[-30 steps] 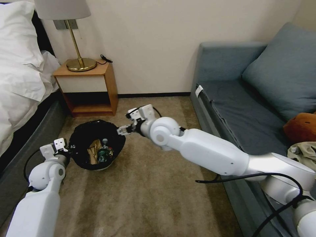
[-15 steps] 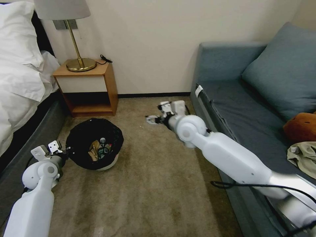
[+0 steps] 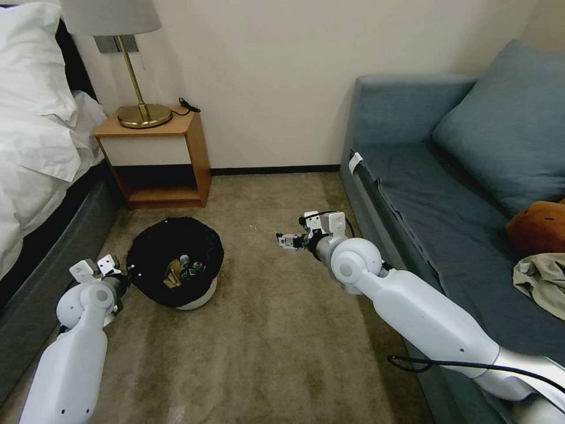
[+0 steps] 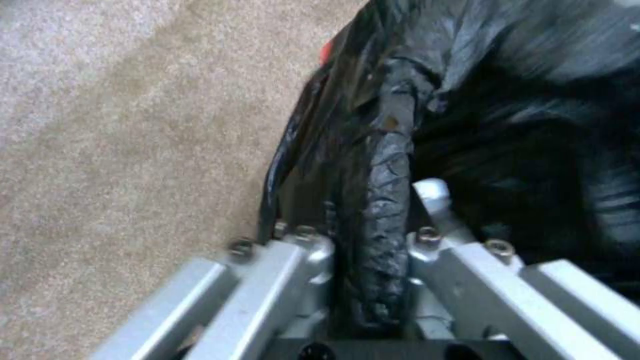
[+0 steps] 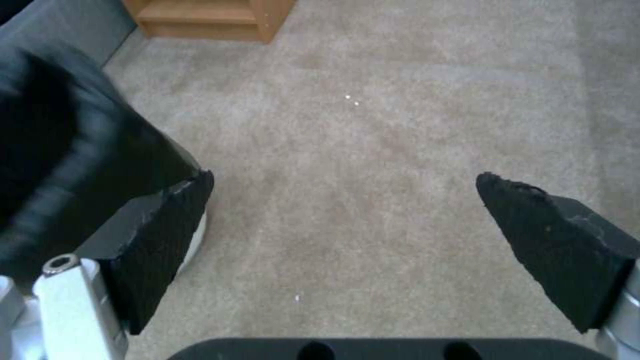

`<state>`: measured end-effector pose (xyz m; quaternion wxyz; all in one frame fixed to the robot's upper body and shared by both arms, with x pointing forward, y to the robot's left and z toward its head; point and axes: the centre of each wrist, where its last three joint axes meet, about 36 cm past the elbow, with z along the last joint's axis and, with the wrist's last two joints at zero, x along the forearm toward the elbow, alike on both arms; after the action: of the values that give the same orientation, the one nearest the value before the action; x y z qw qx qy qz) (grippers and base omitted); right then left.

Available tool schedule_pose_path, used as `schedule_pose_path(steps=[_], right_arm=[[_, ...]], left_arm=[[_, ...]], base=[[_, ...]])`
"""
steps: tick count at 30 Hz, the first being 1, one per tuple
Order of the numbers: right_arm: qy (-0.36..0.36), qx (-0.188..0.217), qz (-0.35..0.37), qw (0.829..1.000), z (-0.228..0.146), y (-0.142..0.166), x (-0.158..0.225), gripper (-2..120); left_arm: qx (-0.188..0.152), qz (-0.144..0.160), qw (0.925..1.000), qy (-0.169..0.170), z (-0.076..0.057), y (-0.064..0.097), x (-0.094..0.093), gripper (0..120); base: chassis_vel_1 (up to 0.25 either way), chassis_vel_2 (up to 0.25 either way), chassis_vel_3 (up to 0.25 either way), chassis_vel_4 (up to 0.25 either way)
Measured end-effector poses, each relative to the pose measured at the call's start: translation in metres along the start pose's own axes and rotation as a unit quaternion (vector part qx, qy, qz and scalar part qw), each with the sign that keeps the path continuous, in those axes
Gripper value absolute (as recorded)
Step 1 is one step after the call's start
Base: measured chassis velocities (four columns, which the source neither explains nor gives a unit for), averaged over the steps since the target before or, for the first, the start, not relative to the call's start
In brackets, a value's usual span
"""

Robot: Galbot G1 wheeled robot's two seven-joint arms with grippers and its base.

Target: Pick up the trash bin, then pick up the garbage on the floor and place it into the trash bin.

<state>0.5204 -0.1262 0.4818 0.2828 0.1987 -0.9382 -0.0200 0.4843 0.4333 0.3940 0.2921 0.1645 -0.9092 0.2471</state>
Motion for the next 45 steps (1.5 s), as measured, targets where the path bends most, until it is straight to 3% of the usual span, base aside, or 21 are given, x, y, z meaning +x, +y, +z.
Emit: schedule_pose_path(steps=[5, 8, 9, 12, 14, 18, 19, 21, 22, 24, 25, 27, 28, 30, 31, 33, 34, 36, 43, 45], right_arm=[[0.003, -0.002, -0.007, 1.0, 0.002, 0.008, -0.005, 100], [0.003, -0.002, -0.007, 1.0, 0.002, 0.008, -0.005, 100], [0.003, -0.003, -0.01, 1.0, 0.001, 0.011, -0.007, 100], [0.003, -0.003, -0.014, 1.0, 0.001, 0.017, -0.009, 100], [0.001, -0.004, -0.017, 1.0, 0.001, 0.02, -0.01, 100], [-0.011, -0.022, -0.019, 1.0, 0.002, 0.032, -0.012, 100], [-0.011, -0.022, -0.019, 1.0, 0.002, 0.032, -0.012, 100], [-0.027, -0.043, -0.012, 0.999, 0.005, 0.036, -0.014, 100], [-0.027, -0.043, -0.012, 0.999, 0.005, 0.036, -0.014, 100], [-0.048, -0.065, -0.003, 0.997, 0.009, 0.033, -0.016, 100], [-0.048, -0.065, -0.003, 0.997, 0.009, 0.033, -0.016, 100], [-0.067, -0.081, 0.006, 0.994, 0.014, 0.026, -0.018, 100], [-0.067, -0.081, 0.006, 0.994, 0.014, 0.026, -0.018, 100], [-0.082, -0.098, 0.019, 0.992, 0.021, 0.016, -0.02, 100], [-0.082, -0.098, 0.019, 0.992, 0.021, 0.016, -0.02, 100], [-0.09, -0.11, 0.029, 0.989, 0.028, 0.007, -0.021, 100], [-0.09, -0.11, 0.029, 0.989, 0.028, 0.007, -0.021, 100], [-0.102, -0.126, 0.041, 0.986, 0.04, -0.004, -0.024, 100], [-0.118, -0.146, 0.056, 0.981, 0.06, -0.02, -0.035, 100], [-0.127, -0.152, 0.066, 0.978, 0.072, -0.028, -0.048, 100]], left_arm=[[0.0, -0.004, 1.0, 0.003, 0.001, 0.002, -0.001, 34], [0.0, -0.004, 1.0, 0.003, 0.001, 0.002, -0.001, 34], [-0.001, -0.006, 1.0, 0.003, 0.001, 0.004, -0.001, 50], [-0.006, -0.013, 0.9999, -0.003, -0.001, 0.007, 0.001, 60], [-0.012, -0.019, 0.9997, -0.012, -0.003, 0.009, 0.004, 65], [-0.072, -0.057, 0.9931, -0.073, -0.015, 0.018, 0.017, 85], [-0.072, -0.057, 0.9931, -0.073, -0.015, 0.018, 0.017, 85], [-0.155, -0.057, 0.9765, -0.138, -0.014, 0.024, 0.027, 95], [-0.155, -0.057, 0.9765, -0.138, -0.014, 0.024, 0.027, 95], [-0.217, -0.011, 0.9588, -0.183, -0.013, 0.018, 0.034, 100], [-0.217, -0.011, 0.9588, -0.183, -0.013, 0.018, 0.034, 100], [-0.26, 0.032, 0.9419, -0.21, -0.01, 0.011, 0.035, 100], [-0.26, 0.032, 0.9419, -0.21, -0.01, 0.011, 0.035, 100], [-0.303, 0.071, 0.9239, -0.223, -0.003, 0.0, 0.035, 100], [-0.303, 0.071, 0.9239, -0.223, -0.003, 0.0, 0.035, 100], [-0.327, 0.1, 0.9132, -0.221, 0.006, -0.011, 0.035, 100], [-0.327, 0.1, 0.9132, -0.221, 0.006, -0.011, 0.035, 100], [-0.35, 0.119, 0.9039, -0.216, 0.021, -0.023, 0.031, 100], [-0.355, 0.144, 0.8992, -0.211, 0.041, -0.041, 0.028, 100], [-0.358, 0.159, 0.8954, -0.211, 0.048, -0.053, 0.03, 100]], base=[[0.0, 0.0, 0.0, 0.0], [0.0, 0.0, 0.0, 0.0], [0.0, 0.0, 0.0, 0.0], [0.0, 0.0, 0.0, 0.0], [0.0, 0.0, 0.0, 0.0], [0.0, 0.0, 0.0, 0.0], [0.0, 0.0, 0.0, 0.0], [0.0, 0.0, 0.0, 0.0], [0.0, 0.0, 0.0, 0.0], [0.0, 0.0, 0.0, 0.0], [0.0, 0.0, 0.0, 0.0], [0.0, 0.0, 0.0, 0.0], [0.0, 0.0, 0.0, 0.0], [0.0, 0.0, 0.0, 0.0], [0.0, 0.0, 0.0, 0.0], [0.0, 0.0, 0.0, 0.0], [0.0, 0.0, 0.0, 0.0], [0.0, 0.0, 0.0, 0.0], [0.0, 0.0, 0.0, 0.0], [0.0, 0.0, 0.0, 0.0]])
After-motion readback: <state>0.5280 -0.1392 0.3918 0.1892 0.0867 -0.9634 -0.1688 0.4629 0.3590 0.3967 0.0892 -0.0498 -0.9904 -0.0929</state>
